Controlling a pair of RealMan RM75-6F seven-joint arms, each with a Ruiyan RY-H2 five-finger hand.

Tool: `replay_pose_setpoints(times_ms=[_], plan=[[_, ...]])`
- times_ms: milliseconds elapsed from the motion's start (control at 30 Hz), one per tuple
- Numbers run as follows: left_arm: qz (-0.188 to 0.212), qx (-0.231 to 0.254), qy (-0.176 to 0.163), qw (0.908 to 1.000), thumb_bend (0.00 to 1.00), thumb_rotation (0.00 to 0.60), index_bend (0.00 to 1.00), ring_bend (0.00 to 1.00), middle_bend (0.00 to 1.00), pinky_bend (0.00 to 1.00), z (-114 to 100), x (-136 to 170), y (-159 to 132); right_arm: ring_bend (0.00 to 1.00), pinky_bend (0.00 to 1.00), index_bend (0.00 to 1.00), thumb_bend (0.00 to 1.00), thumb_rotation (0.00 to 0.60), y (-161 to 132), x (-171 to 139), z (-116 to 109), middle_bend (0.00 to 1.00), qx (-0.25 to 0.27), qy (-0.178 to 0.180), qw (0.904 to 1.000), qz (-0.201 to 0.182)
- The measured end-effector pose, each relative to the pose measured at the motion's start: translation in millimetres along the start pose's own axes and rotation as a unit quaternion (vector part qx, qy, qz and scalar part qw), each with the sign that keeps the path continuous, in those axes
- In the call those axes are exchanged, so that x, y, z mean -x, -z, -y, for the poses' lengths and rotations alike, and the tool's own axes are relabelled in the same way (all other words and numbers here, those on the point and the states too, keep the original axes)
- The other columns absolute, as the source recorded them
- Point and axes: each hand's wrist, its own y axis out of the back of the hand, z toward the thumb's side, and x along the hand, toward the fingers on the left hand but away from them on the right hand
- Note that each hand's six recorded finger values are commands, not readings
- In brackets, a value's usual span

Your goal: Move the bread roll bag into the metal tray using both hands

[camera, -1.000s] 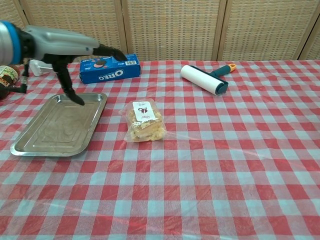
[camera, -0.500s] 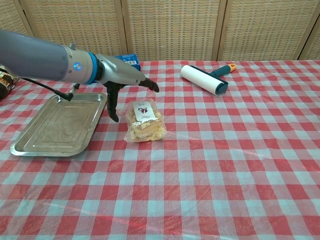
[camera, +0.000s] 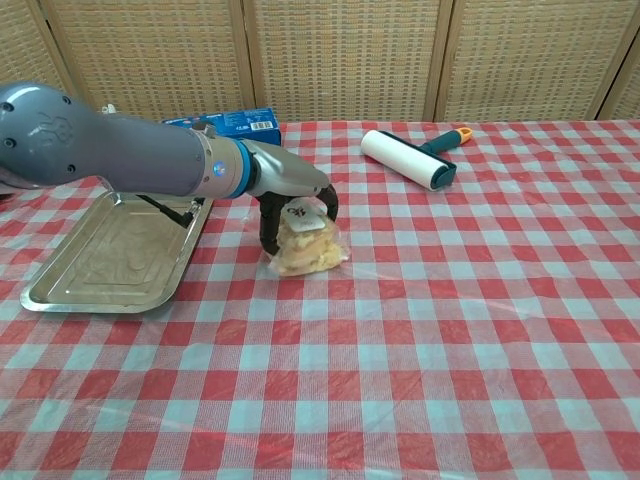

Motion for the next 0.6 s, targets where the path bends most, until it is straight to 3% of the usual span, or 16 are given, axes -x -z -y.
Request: replay_pose_setpoints(times_ms=[267, 600], plan=[[-0.009, 0.005, -0.063, 0.998, 0.41, 0.6, 0.5, 0.21, 0.27, 0.31, -6, 7, 6, 0.0, 0.0, 0.02, 0.1, 0.6, -2, -1, -2, 0.0, 0.005, 0.003, 1.0, -0.005], [-0.046, 0.022, -0.114, 0.9921, 0.41, 0.6, 0.49, 0.21, 0.27, 0.3, -27, 50, 59, 0.0, 0.0, 0.02, 0.1, 0.6, -6, -4, -4, 0.0, 0.006, 0.005, 0.9999, -0.013]])
